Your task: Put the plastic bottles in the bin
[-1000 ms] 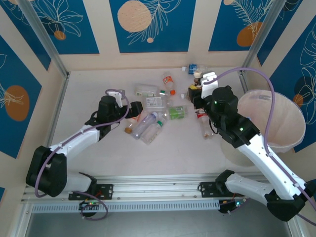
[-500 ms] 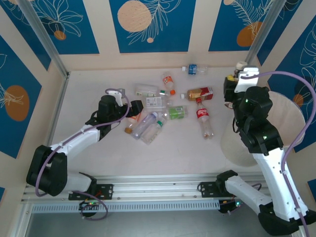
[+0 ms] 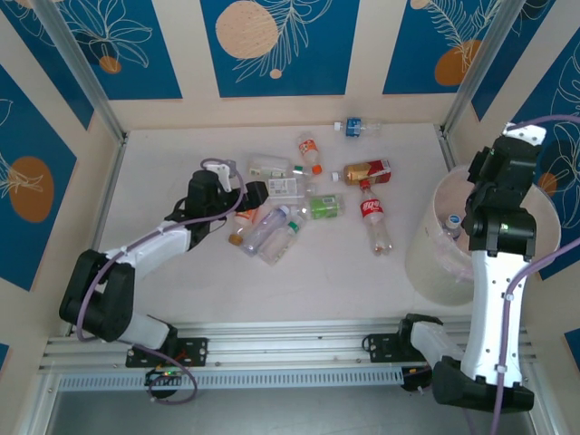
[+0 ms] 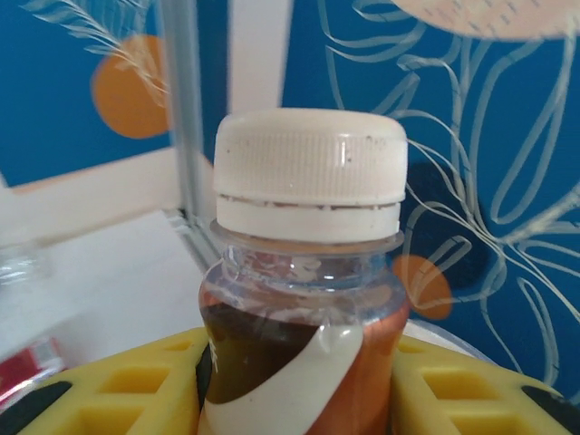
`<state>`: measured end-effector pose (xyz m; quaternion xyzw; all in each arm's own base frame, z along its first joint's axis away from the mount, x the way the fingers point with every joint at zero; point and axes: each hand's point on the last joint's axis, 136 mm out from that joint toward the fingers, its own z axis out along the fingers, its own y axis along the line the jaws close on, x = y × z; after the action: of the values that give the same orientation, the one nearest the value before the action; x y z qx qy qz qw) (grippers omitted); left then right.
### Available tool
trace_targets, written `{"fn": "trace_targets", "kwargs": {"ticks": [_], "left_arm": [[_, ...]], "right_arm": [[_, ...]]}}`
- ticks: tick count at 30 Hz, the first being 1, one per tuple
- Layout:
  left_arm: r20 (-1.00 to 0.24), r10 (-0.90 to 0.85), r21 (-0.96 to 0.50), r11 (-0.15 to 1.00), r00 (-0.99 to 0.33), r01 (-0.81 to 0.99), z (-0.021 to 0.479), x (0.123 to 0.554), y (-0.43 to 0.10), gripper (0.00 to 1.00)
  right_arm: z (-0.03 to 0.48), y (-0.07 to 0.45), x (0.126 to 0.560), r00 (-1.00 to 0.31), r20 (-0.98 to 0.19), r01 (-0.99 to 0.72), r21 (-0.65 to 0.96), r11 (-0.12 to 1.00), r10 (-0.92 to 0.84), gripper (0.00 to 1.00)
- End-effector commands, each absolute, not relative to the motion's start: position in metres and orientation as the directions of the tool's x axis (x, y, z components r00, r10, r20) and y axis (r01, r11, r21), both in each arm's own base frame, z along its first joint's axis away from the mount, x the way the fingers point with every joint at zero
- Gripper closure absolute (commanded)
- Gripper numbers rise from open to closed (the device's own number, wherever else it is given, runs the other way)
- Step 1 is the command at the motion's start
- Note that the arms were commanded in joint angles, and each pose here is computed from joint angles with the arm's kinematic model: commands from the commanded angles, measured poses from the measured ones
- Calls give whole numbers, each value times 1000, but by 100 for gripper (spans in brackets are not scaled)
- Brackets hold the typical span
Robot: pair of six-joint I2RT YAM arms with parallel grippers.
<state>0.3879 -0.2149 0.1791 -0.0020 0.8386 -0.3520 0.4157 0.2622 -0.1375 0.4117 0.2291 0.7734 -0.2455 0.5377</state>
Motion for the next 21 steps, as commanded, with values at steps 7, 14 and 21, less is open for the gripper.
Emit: {"fn": "trace_targets", "kwargs": {"ticks": [7, 14, 21], "left_arm": [[-679, -332, -642, 701, -655, 311, 194, 403, -228, 0], [-664, -328, -651, 696, -671, 303, 193, 407, -232, 0], [-655, -331, -657, 693, -679, 296, 194, 410, -234, 0]], "right_arm": [[360, -204, 229, -413, -905, 805, -307, 508, 107, 100], [330, -212, 221, -474, -875, 790, -372, 488, 99, 95], [316, -216, 217, -487, -869, 780, -383, 495, 94, 57]]}}
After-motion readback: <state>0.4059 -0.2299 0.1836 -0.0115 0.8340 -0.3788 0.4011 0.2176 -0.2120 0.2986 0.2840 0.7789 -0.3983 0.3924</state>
